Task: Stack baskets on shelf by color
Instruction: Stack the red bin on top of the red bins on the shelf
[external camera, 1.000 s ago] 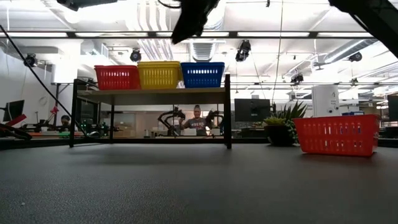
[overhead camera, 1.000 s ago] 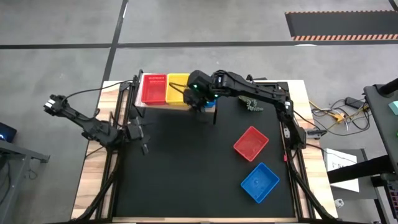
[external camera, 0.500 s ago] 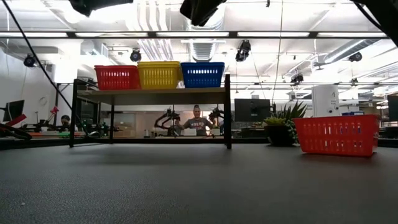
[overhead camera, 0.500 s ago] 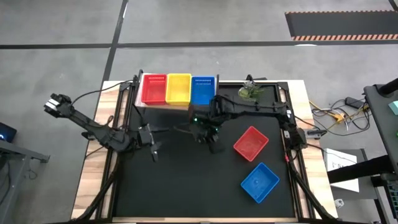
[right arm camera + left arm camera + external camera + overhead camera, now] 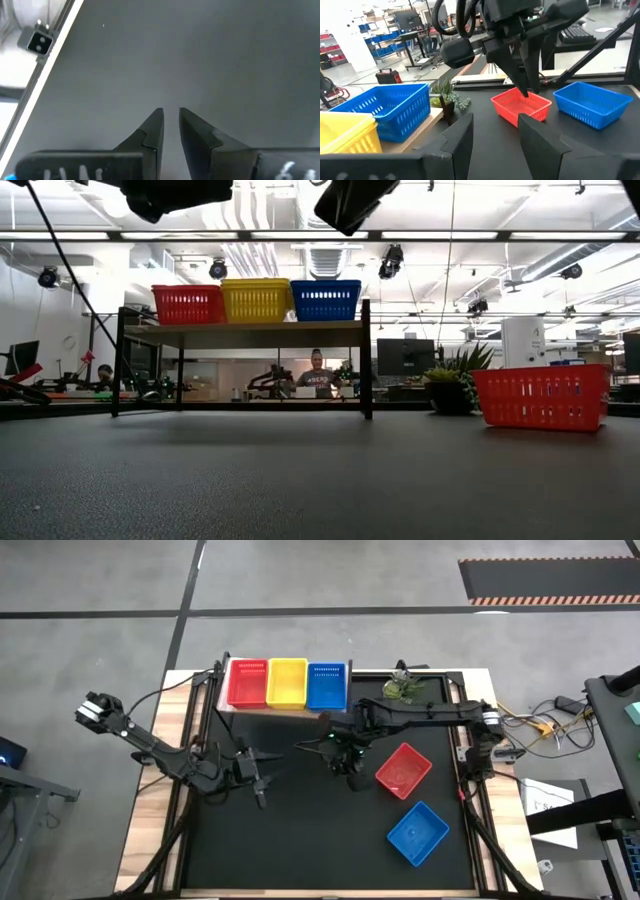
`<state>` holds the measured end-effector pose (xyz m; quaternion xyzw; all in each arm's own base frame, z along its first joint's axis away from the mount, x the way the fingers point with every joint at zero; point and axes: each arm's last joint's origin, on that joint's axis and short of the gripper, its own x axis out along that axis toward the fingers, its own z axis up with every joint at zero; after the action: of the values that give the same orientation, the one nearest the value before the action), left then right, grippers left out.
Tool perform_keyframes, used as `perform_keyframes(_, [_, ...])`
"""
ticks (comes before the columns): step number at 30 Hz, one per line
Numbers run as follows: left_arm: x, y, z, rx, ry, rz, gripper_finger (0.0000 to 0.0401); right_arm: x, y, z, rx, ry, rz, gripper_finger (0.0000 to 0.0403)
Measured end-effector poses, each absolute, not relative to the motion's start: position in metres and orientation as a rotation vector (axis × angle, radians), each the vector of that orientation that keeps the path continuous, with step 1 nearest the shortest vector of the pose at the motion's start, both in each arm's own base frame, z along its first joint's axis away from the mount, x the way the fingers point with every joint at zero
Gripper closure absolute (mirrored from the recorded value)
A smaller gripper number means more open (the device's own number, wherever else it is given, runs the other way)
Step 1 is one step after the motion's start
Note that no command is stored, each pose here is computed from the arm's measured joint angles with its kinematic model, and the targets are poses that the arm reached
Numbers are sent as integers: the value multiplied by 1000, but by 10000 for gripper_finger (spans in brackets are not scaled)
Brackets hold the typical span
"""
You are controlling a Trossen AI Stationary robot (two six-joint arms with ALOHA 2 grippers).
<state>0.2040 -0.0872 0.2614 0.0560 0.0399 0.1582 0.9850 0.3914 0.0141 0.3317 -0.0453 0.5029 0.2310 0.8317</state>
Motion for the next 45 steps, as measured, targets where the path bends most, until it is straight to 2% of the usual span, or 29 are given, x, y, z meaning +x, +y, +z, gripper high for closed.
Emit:
perform_keyframes(19, [204, -87, 265, 134, 59, 320, 262, 309, 19, 305, -31, 711, 376, 351])
perform_keyframes(30, [204, -86, 268, 279, 59, 319, 262, 277, 55, 293, -4, 695, 205, 351])
perform_keyframes(45, [204, -86, 270, 568, 90, 314, 262, 264, 91, 297, 176, 723, 9, 351])
